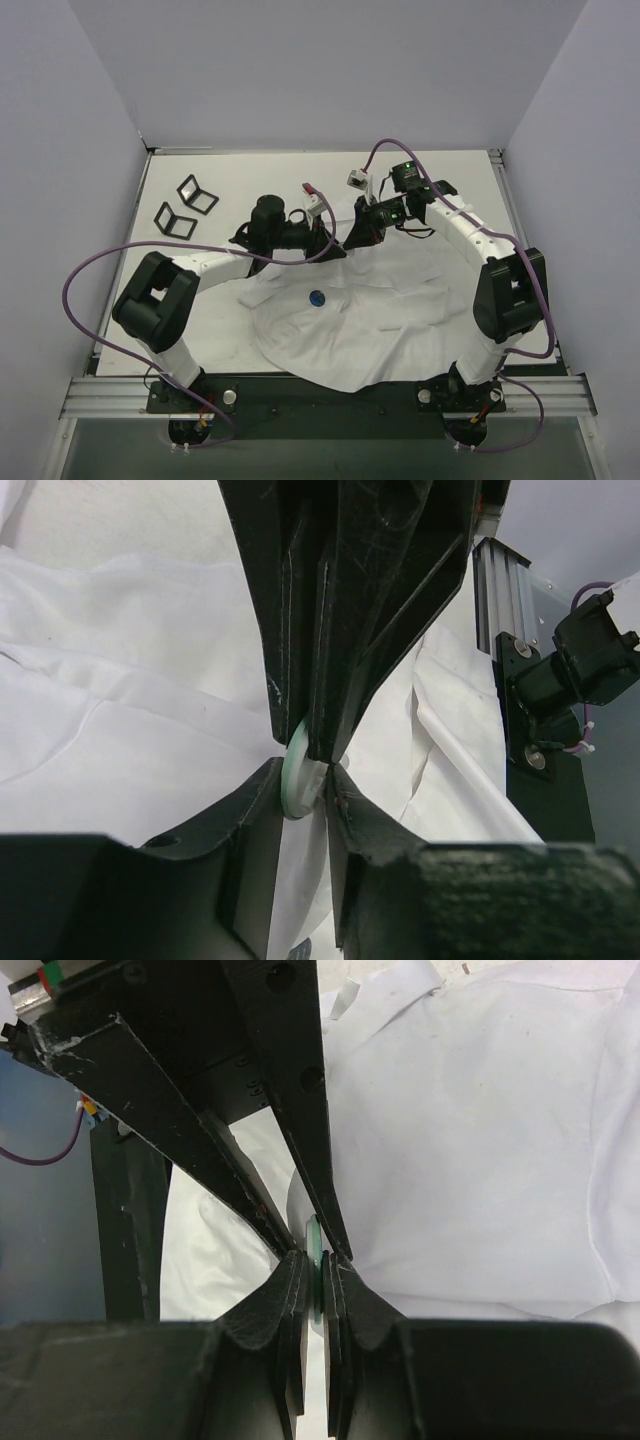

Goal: Remove the brooch from the garment
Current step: Open the brooch over the flattened clothing.

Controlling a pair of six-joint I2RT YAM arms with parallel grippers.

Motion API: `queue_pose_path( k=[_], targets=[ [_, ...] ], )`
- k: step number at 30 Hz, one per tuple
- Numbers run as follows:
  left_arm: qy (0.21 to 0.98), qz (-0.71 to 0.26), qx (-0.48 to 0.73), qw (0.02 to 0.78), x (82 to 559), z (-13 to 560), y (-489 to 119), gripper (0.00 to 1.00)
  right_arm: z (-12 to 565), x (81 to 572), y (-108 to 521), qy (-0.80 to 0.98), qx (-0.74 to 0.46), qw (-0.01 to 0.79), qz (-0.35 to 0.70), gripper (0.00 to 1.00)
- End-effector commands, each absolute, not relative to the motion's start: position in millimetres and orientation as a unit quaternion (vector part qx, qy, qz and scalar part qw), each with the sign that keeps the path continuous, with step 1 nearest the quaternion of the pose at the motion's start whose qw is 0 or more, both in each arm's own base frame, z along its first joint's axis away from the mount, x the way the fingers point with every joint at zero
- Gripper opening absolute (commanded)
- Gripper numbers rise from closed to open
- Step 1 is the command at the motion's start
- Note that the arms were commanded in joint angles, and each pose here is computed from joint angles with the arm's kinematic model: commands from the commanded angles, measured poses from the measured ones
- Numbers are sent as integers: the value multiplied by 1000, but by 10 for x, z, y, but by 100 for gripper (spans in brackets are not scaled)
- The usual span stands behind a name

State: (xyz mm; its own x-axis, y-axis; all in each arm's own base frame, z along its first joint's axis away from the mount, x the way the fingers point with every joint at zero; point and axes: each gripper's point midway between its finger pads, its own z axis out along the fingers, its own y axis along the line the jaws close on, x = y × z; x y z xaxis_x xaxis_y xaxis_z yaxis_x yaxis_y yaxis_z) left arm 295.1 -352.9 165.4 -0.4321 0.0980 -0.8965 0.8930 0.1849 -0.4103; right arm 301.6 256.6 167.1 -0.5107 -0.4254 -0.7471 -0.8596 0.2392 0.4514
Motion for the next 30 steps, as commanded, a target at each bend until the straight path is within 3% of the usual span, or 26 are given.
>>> queue_pose_path(
  k=[1,7,14,24,30],
  targets=[
    [660,-502,370,419,3079,1837,-3558,29,1813,3057,2635,728,-440,258,458,0],
    [671,-494,346,432,3151,1888,-3536,18,1812,3047,2644,728,-441,257,459,0],
    [665,-509,339,428,3141,1976,-3531,17,1802,3051,2646,729,-441,257,457,0],
    [635,-556,352,404,3012,2073,-3505,48,1816,3057,2626,729,-441,260,454,0],
    [630,-556,372,394,2971,2072,-3510,56,1817,3067,2620,730,-440,262,453,0]
  ],
)
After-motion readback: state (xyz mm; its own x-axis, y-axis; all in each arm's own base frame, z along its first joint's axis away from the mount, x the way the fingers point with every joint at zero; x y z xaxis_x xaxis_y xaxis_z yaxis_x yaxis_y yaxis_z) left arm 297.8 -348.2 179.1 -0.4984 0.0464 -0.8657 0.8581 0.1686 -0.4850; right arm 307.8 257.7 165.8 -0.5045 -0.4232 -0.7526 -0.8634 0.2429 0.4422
